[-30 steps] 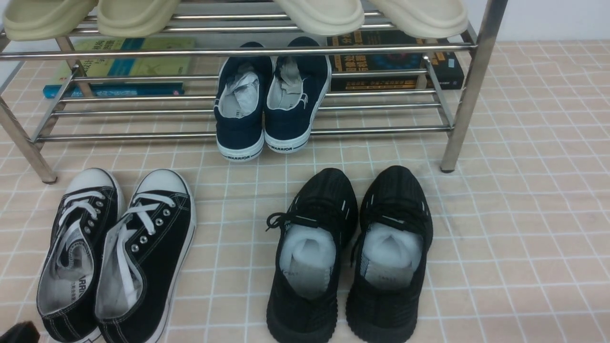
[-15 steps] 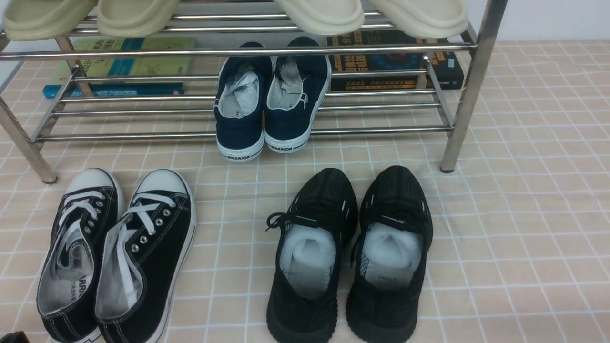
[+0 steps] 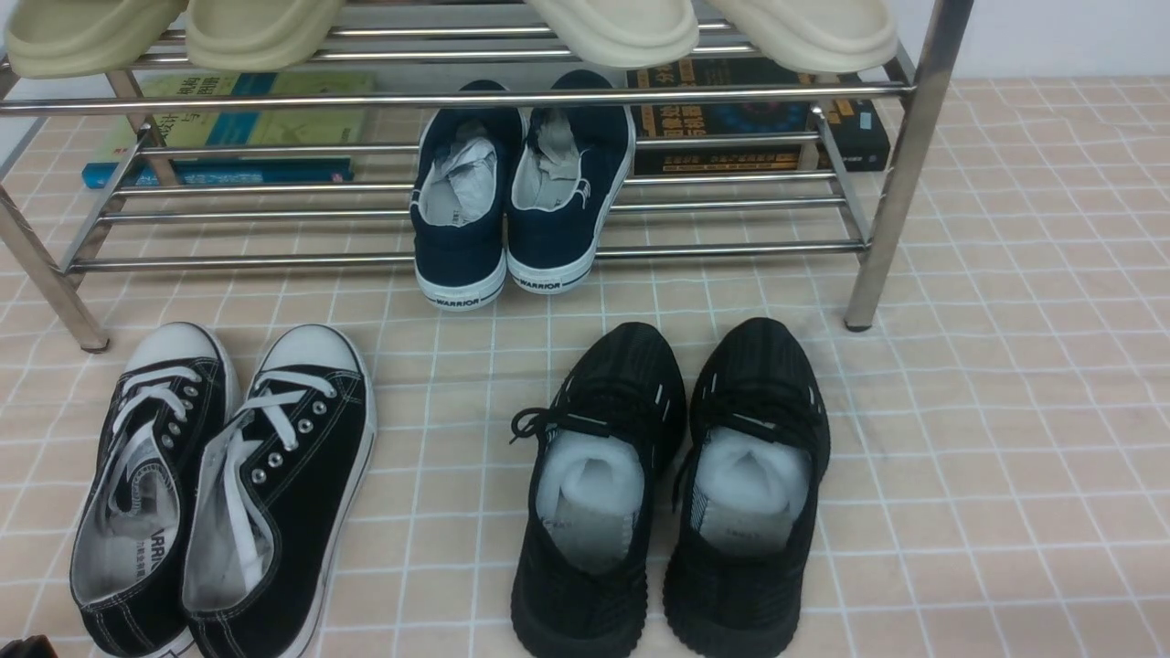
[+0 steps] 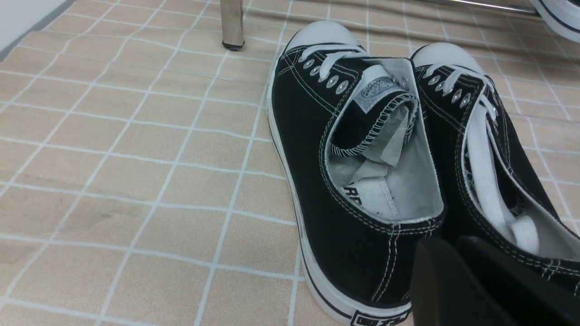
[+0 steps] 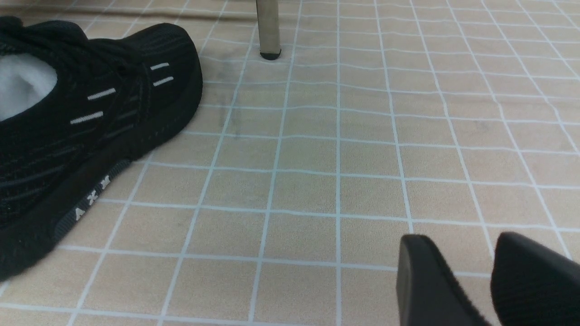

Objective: Take the shoes off the shelf from the light coffee tablecloth by hand.

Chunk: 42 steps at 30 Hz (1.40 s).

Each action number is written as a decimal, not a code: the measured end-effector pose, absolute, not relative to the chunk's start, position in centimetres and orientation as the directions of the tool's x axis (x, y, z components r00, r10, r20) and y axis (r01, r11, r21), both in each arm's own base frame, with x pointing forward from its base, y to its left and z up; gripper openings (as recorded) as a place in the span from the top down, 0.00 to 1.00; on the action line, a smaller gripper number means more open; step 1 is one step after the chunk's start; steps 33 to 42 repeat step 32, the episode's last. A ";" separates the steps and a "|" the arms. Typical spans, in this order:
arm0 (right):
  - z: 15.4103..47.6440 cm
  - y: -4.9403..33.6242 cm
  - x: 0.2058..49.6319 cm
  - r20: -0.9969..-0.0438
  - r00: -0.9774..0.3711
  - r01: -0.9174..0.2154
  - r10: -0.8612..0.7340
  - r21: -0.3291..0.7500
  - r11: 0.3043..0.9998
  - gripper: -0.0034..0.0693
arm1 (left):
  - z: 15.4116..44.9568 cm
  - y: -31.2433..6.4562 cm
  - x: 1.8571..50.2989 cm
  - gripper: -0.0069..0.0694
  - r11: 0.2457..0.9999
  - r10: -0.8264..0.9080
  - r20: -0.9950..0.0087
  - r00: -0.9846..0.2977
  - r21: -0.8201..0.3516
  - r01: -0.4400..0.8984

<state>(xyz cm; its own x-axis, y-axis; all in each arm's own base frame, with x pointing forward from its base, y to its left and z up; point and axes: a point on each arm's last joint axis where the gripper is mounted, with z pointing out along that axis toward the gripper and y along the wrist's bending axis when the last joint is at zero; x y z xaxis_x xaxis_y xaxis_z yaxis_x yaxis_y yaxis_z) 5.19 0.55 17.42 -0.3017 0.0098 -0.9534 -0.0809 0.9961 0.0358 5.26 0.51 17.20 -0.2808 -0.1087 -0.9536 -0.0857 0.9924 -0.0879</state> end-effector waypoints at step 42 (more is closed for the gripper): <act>17.4 0.5 5.2 -0.953 -0.302 -0.081 0.010 0.036 0.996 0.62 | 17.2 0.5 5.3 0.79 0.992 -0.109 -0.954 -0.281 -0.088 -0.086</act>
